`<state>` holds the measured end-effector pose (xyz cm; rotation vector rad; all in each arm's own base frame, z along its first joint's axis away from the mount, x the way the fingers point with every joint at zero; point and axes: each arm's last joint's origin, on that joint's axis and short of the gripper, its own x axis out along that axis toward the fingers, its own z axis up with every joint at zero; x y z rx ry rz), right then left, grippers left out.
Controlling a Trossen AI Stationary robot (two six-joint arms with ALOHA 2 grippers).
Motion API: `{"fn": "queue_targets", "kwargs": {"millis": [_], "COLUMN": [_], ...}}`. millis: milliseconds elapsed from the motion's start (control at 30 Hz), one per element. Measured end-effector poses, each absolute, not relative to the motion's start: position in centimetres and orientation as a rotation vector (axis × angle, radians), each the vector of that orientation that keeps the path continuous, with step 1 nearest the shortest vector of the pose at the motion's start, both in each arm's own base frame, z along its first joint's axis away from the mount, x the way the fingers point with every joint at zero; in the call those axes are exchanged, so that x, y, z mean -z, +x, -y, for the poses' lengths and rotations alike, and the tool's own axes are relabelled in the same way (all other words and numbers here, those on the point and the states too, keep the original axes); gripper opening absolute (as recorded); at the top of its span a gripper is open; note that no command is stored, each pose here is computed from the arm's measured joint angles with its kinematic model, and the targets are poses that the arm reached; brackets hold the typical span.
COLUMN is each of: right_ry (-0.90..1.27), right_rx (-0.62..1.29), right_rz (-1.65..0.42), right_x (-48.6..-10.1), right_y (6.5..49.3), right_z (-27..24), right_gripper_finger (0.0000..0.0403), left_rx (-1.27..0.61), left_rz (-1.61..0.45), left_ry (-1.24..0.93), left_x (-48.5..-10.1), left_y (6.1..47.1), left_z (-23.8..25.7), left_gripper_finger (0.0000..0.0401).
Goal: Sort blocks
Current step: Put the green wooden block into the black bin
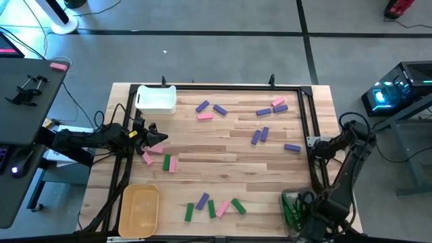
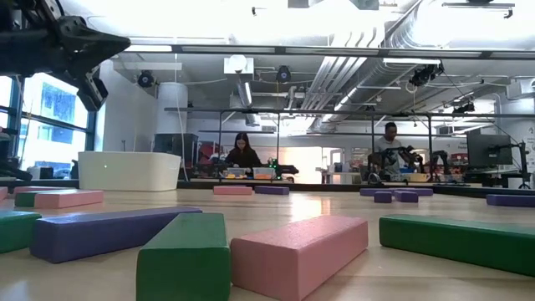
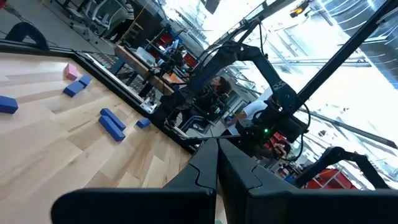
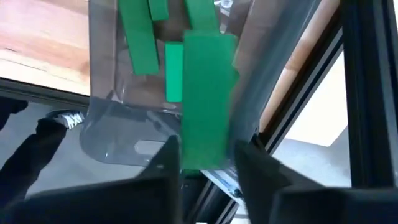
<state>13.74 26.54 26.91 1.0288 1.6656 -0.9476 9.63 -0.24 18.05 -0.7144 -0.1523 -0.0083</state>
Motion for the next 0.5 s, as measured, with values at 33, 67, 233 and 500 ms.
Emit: {"fn": "queue_targets", "kwargs": {"millis": [33, 67, 233, 500], "right_ry": [1.038, 1.051, 1.072, 1.265], "right_rx": [0.945, 0.936, 0.746, 0.347], "right_rz": [-1.665, -1.666, -1.704, -1.206], "right_x": [-26.9, -26.9, -27.2, -28.2], "right_y": [13.9, 14.1, 15.3, 22.4], "right_z": [-26.5, -26.6, -27.0, -26.5], "right_gripper_finger": [0.0111, 0.0131, 0.0221, 0.0251], "left_rx": [0.007, 0.008, 0.005, 0.003], "left_rz": [0.152, 0.152, 0.151, 0.147], "left_ry": [-0.714, -0.714, -0.714, -0.713], "left_x": [-18.1, -18.1, -18.0, -18.0], "left_y": [9.6, 9.6, 9.6, 9.6], "left_z": [0.2, 0.2, 0.2, 0.2], "left_gripper_finger": [0.0, 0.0, 0.0, 0.0]}}
